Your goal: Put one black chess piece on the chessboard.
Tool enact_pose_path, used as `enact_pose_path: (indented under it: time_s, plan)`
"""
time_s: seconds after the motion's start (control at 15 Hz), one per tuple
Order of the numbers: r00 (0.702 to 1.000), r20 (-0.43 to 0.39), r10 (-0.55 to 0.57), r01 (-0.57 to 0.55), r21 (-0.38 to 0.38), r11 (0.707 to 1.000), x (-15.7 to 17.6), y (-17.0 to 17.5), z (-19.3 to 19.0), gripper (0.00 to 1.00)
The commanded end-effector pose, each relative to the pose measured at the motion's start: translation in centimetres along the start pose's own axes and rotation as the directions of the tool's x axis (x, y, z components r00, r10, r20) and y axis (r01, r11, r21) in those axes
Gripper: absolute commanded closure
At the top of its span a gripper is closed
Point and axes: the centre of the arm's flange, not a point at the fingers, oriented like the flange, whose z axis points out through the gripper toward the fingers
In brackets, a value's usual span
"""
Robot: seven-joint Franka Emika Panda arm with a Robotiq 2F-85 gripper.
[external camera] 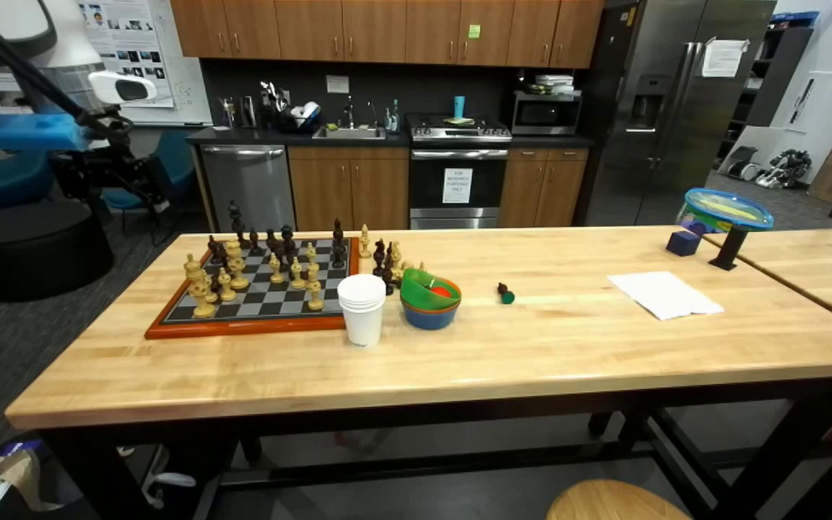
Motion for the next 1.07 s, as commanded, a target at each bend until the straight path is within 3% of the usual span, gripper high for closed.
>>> enact_pose_path:
  time_s: [0.0, 0.27, 0.8, 0.87, 1.0]
  plan:
    - [1.0, 0.0, 0.0, 0.0, 0.0, 1.0, 0.0, 0.0, 0.0, 0.0]
    - [1.0, 0.015, -0.026, 0.026, 0.012, 1.0, 2.1, 2.9, 0.0, 0.0]
    - [0.997, -0.01, -0.074, 0.074, 0.02, 0.997, 9.8, 19.7, 1.3, 0.0]
    - [0.998, -0.014, -0.053, 0.053, 0.026, 0.998, 6.1, 16.8, 1.2, 0.0]
    - [0.998, -0.004, -0.055, 0.056, 0.015, 0.998, 7.6, 19.2, 2.0, 0.0]
